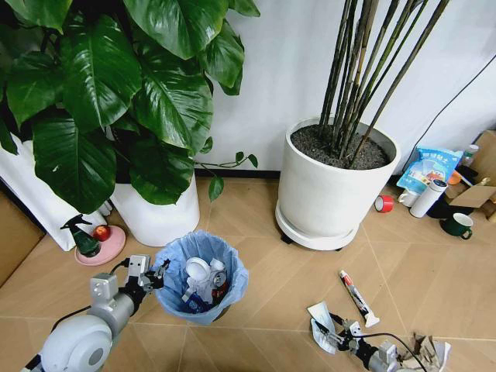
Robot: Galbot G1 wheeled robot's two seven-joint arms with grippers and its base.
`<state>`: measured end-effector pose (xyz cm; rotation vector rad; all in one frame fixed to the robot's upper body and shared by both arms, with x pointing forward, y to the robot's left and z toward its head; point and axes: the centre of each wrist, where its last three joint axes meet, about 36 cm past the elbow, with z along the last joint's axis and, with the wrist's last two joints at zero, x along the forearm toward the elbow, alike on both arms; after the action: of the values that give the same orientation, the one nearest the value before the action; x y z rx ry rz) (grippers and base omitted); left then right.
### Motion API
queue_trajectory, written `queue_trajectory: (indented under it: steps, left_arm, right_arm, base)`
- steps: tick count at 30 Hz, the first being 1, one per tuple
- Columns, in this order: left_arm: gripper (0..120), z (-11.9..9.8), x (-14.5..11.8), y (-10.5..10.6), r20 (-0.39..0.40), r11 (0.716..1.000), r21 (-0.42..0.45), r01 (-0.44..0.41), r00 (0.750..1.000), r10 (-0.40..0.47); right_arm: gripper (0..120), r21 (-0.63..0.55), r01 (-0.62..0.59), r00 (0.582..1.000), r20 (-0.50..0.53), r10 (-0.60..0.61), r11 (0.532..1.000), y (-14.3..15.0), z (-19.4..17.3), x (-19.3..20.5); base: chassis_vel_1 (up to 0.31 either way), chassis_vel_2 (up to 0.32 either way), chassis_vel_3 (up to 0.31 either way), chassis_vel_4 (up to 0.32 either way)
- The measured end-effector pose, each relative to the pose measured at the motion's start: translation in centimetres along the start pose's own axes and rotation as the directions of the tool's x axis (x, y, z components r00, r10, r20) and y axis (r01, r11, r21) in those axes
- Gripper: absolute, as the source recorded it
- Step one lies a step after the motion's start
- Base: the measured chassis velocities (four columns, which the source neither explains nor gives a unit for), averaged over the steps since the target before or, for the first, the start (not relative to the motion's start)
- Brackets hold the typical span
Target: Pick up the trash bin and place the garbage on the floor into it.
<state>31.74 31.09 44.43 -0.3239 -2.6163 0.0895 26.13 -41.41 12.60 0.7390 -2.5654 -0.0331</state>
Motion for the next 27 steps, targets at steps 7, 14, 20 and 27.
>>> queue_trajectory:
  steps: [7,14,20,27]
  left_arm:
    - [1,0.1,0.0,0.0,-0.003,1.000,-0.001,-0.001,1.000,0.001]
    - [1,0.2,-0.2,0.3,-0.009,1.000,-0.008,0.003,1.000,-0.003]
    - [1,0.8,-0.8,1.1,-0.033,1.000,-0.016,0.009,0.999,-0.009]
    - [1,0.5,-2.6,2.1,-0.054,1.000,-0.025,-0.009,0.998,0.007]
  right_arm:
    - [15,-0.016,0.016,1.000,0.008,-0.015,1.000,0.3,0.1,0.0]
    - [0,-0.040,0.035,0.998,0.060,-0.033,0.999,-0.2,-0.4,-0.4]
    - [0,-0.032,0.041,0.991,0.130,-0.037,0.999,-1.6,-2.7,0.4]
    - [0,0.013,0.110,0.961,0.255,-0.110,0.994,-2.9,-7.5,1.4]
  base:
    - [0.000,0.000,0.000,0.000]
    - [0.000,0.000,0.000,0.000]
    - [0.000,0.000,0.000,0.000]
    - [0.000,0.000,0.000,0.000]
